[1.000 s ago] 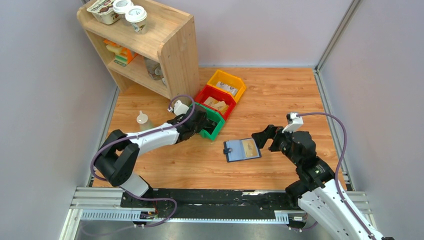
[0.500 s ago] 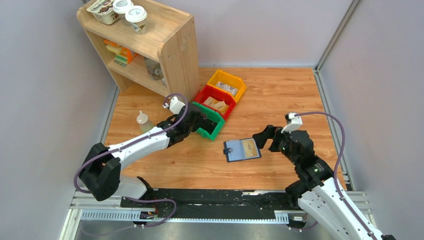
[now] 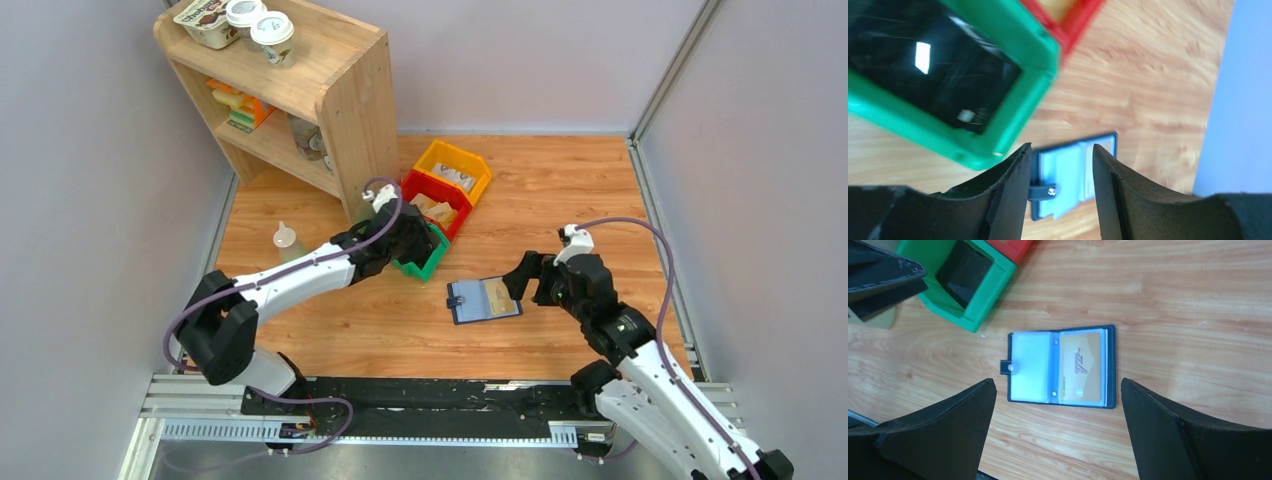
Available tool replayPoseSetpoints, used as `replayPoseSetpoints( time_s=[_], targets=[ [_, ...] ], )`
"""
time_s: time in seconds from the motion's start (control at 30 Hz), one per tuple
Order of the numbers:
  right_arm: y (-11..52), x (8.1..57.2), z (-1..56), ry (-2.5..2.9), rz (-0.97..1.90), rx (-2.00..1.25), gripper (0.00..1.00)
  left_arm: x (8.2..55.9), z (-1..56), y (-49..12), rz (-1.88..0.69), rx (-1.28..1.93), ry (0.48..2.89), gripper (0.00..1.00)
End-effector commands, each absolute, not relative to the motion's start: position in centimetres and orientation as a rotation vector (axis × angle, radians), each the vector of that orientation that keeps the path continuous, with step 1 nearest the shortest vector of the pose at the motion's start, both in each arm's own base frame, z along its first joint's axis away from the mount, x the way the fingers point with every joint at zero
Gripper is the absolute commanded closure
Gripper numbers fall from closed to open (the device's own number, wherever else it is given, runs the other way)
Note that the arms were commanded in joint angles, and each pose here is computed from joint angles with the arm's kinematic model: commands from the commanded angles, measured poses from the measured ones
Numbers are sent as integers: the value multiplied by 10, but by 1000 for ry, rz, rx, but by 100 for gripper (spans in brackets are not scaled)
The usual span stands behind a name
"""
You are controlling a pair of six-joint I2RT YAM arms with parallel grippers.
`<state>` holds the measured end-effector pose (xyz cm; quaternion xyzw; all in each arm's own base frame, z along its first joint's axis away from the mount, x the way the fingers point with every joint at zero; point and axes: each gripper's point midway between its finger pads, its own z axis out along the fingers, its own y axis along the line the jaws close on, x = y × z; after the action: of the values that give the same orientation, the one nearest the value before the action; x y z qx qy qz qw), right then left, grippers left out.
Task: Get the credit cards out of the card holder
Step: Place the credit card in the storage box, then remove the credit card from the card holder.
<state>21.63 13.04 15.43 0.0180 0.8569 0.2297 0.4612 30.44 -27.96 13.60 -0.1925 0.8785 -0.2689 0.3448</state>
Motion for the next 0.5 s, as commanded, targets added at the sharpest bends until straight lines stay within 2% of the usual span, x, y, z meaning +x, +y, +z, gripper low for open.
replayPoseSetpoints(
  time_s=[0.0, 0.13, 0.23, 0.33, 0.47],
  targets=[
    [136, 223, 151, 2170, 564, 40, 4, 278, 157, -345, -885, -101, 2339, 44],
    [141, 227, 130, 2276, 586, 71, 11, 251, 142, -386, -1023, 45, 2412, 46],
    [140, 235, 118, 2310, 615, 112, 21, 236, 126, -409, -1093, 112, 2469, 51],
    [137, 244, 109, 2322, 632, 157, 32, 228, 117, -425, -1159, 142, 2511, 55],
    [139, 255, 98, 2351, 656, 180, 53, 225, 102, -437, -1186, 141, 2550, 62]
  ],
)
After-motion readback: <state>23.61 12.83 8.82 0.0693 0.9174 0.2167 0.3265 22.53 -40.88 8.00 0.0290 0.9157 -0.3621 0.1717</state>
